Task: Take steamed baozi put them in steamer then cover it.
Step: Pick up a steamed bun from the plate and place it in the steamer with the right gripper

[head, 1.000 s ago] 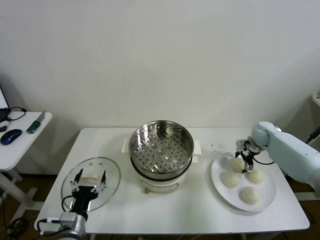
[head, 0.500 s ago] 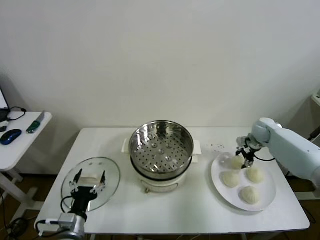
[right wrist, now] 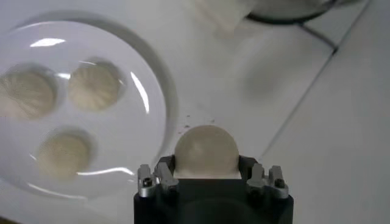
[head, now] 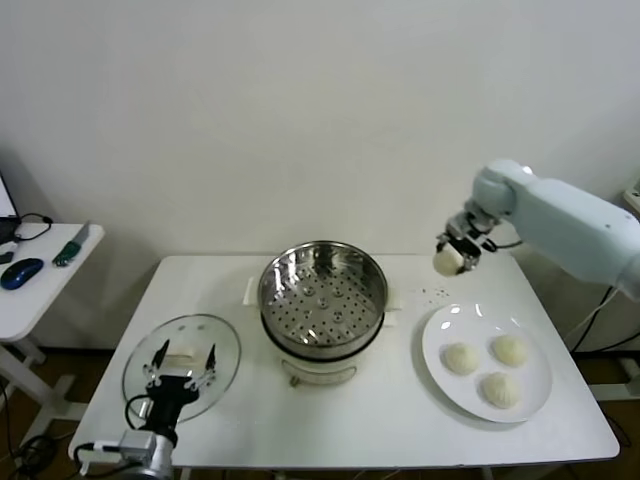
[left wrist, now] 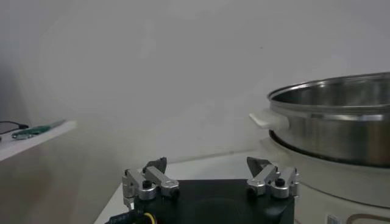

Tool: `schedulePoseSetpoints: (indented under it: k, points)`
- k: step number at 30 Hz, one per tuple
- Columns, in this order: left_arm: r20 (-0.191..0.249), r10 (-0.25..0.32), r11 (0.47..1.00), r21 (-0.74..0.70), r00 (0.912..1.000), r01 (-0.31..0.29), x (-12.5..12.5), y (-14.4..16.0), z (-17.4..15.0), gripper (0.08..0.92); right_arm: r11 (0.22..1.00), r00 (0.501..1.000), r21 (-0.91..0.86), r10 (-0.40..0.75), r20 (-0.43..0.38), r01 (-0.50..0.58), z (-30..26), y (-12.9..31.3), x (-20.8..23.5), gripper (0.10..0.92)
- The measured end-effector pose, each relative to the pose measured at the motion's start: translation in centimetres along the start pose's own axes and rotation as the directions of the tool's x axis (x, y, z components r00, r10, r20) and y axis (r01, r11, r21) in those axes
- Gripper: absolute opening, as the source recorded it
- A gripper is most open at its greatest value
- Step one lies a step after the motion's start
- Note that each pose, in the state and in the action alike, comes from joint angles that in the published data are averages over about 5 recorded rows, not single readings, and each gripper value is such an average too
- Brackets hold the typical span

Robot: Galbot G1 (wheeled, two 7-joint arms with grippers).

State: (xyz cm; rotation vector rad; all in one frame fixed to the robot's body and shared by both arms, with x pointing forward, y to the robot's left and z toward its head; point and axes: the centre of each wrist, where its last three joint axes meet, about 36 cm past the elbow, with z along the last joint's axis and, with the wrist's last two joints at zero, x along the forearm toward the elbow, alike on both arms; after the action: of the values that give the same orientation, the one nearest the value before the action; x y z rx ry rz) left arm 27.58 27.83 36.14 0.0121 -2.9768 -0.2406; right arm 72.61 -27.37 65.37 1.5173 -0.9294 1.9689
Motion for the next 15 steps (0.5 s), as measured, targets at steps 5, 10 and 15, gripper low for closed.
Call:
schedulePoseSetpoints:
  k: [5,10,15]
  points:
    - [-0.004,0.004,1.0,-0.004,1.0,-0.004,0.3,0.0,0.0,0.823,0.97,1.0,0.244,0.028,-0.007,-0.025,-5.2,-5.7,3.0,0.679]
    - [-0.01,0.006,1.0,-0.005,0.9999,-0.006,0.6,0.1,0.1,0.823,0.884,0.999,0.466,0.047,-0.009,-0.038,-11.3,-10.0,4.3,0.682]
    - [-0.012,0.007,1.0,-0.006,0.9999,-0.007,0.8,0.0,0.1,0.823,0.782,0.998,0.622,0.055,-0.014,-0.034,-16.4,-12.5,4.0,0.687]
